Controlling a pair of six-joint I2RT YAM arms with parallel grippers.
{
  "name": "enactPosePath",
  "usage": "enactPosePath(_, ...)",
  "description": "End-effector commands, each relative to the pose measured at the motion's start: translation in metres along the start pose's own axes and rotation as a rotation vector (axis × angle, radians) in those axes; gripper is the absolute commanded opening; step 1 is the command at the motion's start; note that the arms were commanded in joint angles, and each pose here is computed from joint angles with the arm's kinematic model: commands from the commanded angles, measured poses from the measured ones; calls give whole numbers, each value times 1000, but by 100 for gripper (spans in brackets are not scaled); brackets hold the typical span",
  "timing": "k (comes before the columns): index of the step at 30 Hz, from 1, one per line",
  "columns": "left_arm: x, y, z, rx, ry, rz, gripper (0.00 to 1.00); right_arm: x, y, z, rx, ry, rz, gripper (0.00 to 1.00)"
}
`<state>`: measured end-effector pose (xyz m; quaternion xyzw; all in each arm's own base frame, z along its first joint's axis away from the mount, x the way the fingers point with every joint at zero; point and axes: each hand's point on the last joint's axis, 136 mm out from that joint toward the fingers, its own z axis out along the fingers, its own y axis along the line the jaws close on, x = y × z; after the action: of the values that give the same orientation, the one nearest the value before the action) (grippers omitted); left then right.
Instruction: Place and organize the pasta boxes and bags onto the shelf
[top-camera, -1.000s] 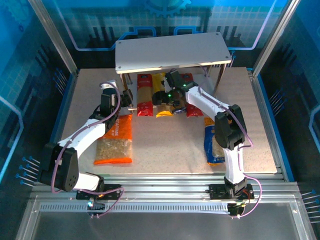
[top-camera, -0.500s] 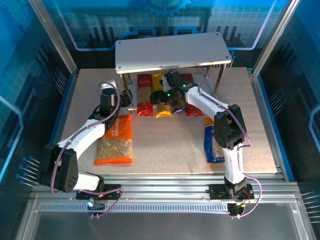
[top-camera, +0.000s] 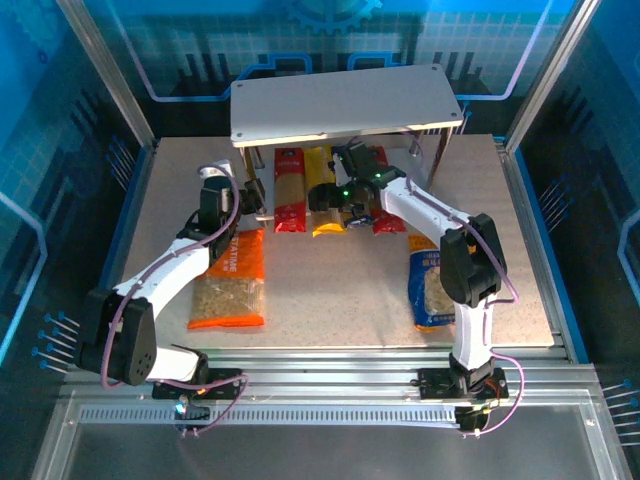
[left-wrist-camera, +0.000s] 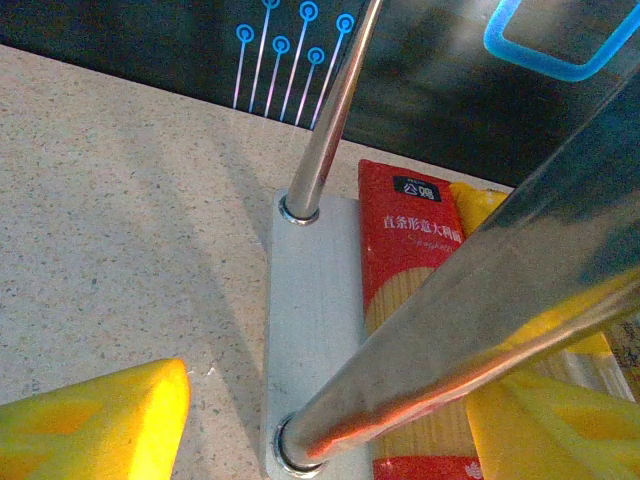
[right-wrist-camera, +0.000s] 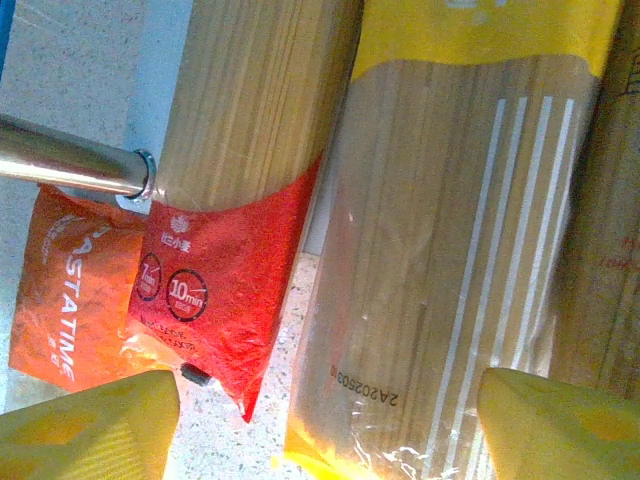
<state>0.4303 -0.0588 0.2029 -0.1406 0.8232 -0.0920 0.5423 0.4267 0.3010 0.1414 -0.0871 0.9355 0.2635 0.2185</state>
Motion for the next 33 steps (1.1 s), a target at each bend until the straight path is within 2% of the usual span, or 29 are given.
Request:
enactPosePath(1, -2, 17, -4, -48, -10, 11, 74, -1, -8, -6, 38, -17, -20, 79)
enactPosePath(9, -2, 18, -4, -50, -11, 9, 74, 7, -15, 9, 59, 25, -10, 79)
enactPosePath(22, -2, 21, -6, -56, -12, 9, 74, 2, 8, 26, -2, 43, -29, 79)
enactPosePath(29, -2, 24, -9, -61, -13, 14, 74, -4, 3, 14, 22, 14, -32, 80)
enactPosePath(33, -3, 30, -18, -83, -16, 39, 76, -8, -9, -18, 98, -51, -55, 80)
